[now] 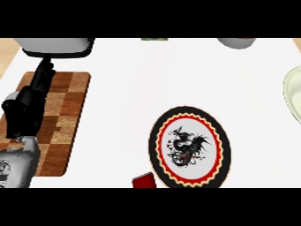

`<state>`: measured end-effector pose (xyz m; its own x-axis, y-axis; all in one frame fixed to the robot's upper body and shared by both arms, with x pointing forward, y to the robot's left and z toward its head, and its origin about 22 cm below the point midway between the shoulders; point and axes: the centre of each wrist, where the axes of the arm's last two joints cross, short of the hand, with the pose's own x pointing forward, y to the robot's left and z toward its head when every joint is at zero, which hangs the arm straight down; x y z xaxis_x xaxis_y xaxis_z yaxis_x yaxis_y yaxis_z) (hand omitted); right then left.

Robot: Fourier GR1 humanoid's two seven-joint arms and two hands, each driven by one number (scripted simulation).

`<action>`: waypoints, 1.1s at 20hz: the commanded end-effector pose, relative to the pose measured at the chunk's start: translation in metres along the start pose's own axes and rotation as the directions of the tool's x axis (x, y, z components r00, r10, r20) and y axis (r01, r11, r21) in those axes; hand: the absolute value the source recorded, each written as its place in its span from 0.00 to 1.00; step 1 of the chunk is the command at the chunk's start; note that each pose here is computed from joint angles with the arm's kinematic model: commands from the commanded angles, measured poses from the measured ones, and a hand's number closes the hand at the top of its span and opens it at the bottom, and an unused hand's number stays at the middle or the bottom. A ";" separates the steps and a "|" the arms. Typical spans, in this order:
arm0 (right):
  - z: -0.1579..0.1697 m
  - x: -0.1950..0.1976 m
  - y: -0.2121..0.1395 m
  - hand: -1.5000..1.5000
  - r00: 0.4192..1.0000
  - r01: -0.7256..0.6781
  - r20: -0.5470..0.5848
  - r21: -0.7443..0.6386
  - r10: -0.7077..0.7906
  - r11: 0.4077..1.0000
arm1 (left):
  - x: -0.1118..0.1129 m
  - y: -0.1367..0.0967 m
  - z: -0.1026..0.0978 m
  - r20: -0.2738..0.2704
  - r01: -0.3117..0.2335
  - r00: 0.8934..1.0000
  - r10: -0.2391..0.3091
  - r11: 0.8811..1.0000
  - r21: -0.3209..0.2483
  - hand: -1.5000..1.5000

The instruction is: Pick the tomato from the plate and place it in the bowl

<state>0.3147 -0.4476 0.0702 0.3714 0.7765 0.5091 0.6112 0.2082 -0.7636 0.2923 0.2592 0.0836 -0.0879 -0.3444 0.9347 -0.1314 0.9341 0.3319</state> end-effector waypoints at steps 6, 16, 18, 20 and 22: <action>-0.026 -0.035 0.009 0.00 0.983 0.103 -0.163 0.114 -0.083 0.988 | -0.006 -0.006 -0.005 0.006 -0.003 1.000 0.003 1.000 -0.005 0.50; -0.017 -0.050 0.016 0.00 0.925 0.378 -0.062 0.089 -0.374 0.921 | 0.001 -0.005 -0.004 0.009 -0.009 1.000 0.009 1.000 -0.027 0.50; -0.026 -0.063 -0.003 0.00 0.913 0.406 -0.073 0.053 -0.402 0.912 | 0.011 -0.010 0.001 0.025 0.001 1.000 0.000 1.000 -0.022 0.50; -0.011 -0.088 -0.006 0.00 0.900 0.433 -0.070 0.055 -0.429 0.900 | 0.005 -0.010 -0.007 0.012 -0.006 1.000 0.006 1.000 -0.003 0.50; -0.027 -0.080 -0.019 0.00 0.875 0.478 -0.100 0.021 -0.474 0.878 | -0.002 -0.001 -0.004 0.001 0.007 1.000 -0.007 1.000 -0.003 0.50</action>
<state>0.3020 -0.5146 0.0454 0.1548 0.5674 0.8088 0.6654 0.5453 -0.5099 0.2943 0.2548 0.0846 -0.0958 -0.3441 0.9340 -0.1233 0.9352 0.3319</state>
